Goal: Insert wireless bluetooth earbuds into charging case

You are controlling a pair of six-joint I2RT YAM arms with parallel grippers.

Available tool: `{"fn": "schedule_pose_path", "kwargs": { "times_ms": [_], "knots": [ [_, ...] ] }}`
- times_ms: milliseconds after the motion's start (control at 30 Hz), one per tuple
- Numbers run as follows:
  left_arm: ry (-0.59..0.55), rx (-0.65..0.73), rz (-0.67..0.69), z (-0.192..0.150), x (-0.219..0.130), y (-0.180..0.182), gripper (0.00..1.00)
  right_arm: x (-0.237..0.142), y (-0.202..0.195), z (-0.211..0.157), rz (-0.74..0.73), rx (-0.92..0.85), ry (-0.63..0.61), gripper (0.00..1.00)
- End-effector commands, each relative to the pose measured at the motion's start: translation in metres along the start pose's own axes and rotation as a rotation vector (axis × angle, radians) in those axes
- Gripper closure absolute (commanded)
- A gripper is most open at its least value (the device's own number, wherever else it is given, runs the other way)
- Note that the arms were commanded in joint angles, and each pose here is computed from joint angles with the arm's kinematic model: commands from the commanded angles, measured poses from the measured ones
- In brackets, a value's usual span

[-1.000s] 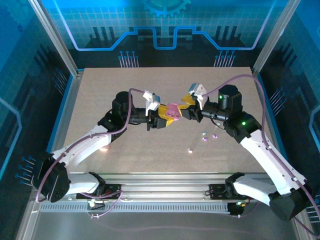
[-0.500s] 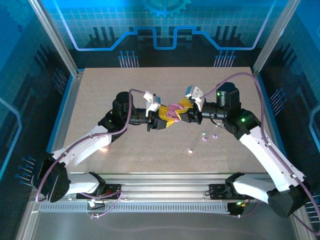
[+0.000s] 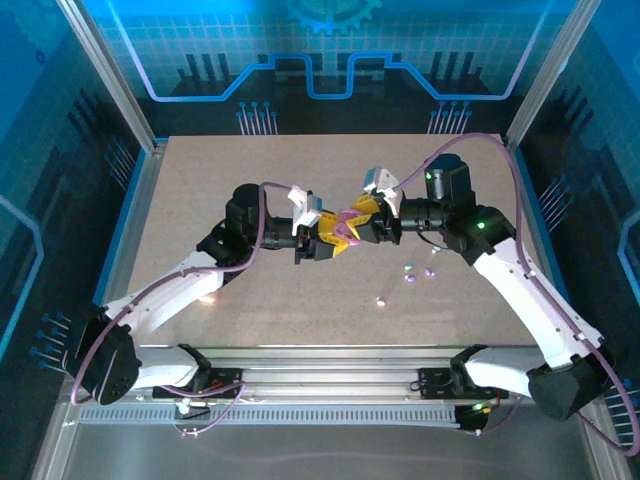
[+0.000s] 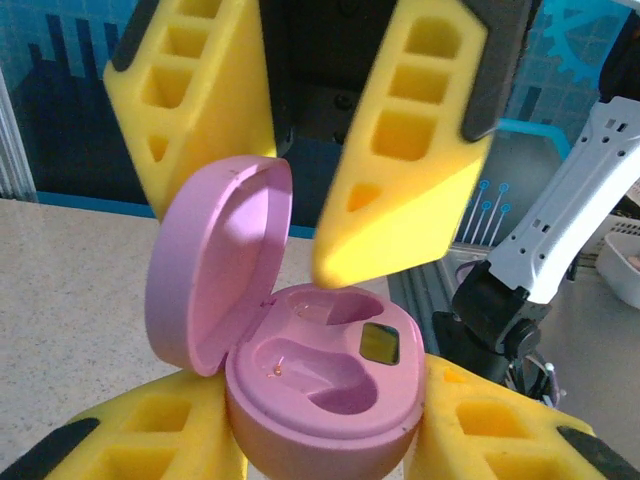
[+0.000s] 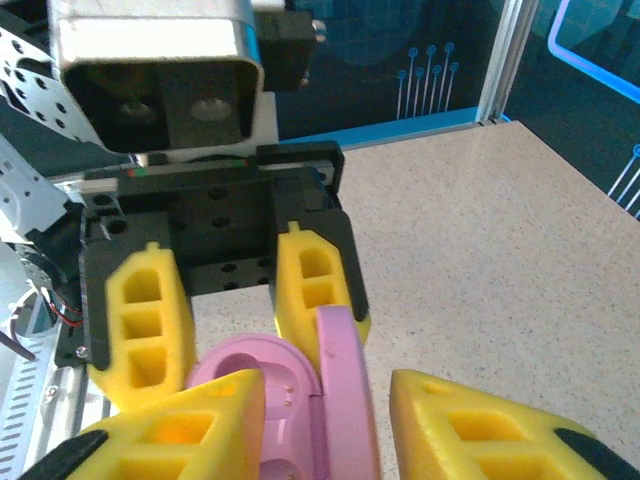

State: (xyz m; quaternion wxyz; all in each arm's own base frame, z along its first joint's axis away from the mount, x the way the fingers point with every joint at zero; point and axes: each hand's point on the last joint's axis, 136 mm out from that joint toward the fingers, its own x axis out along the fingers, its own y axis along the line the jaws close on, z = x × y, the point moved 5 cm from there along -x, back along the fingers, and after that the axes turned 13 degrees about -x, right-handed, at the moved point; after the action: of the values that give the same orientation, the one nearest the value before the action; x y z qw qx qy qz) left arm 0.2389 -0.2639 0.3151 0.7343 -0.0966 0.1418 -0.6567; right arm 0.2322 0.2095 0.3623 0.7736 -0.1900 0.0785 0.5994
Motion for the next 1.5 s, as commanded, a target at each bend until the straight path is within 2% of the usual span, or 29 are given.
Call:
{"fn": "schedule_pose_path", "kwargs": {
  "times_ms": [0, 133, 267, 467, 633, 900, 1300, 1467],
  "knots": [
    [-0.03, 0.085, 0.024, 0.007, -0.004, -0.006, 0.63, -0.022, 0.011, 0.028, 0.002, -0.092, -0.092, 0.6],
    [-0.058, 0.12, 0.066, 0.005, -0.007, -0.003, 0.63, -0.038, 0.011, 0.035, -0.125, -0.146, -0.108, 0.58],
    [-0.084, 0.16, 0.091, 0.003, -0.01, -0.003, 0.63, -0.045, 0.001, 0.026, -0.241, -0.114, -0.065, 0.57],
    [-0.082, 0.146, 0.071, 0.007, -0.01, -0.007, 0.63, -0.029, 0.021, 0.014, -0.008, -0.091, -0.028, 0.46],
    [-0.077, 0.118, 0.023, 0.011, -0.008, -0.012, 0.63, -0.017, 0.019, 0.0, -0.012, -0.146, 0.031, 0.42],
    [-0.093, 0.1, 0.02, 0.015, -0.007, -0.012, 0.63, -0.008, 0.027, -0.013, 0.018, -0.247, 0.069, 0.37],
    [-0.082, 0.097, -0.018, 0.015, -0.004, -0.016, 0.62, -0.005, 0.001, -0.011, -0.164, -0.264, 0.123, 0.44],
    [-0.062, 0.092, -0.02, 0.011, -0.003, -0.016, 0.62, -0.008, 0.001, -0.002, -0.165, -0.239, 0.069, 0.47]
  ]
}}
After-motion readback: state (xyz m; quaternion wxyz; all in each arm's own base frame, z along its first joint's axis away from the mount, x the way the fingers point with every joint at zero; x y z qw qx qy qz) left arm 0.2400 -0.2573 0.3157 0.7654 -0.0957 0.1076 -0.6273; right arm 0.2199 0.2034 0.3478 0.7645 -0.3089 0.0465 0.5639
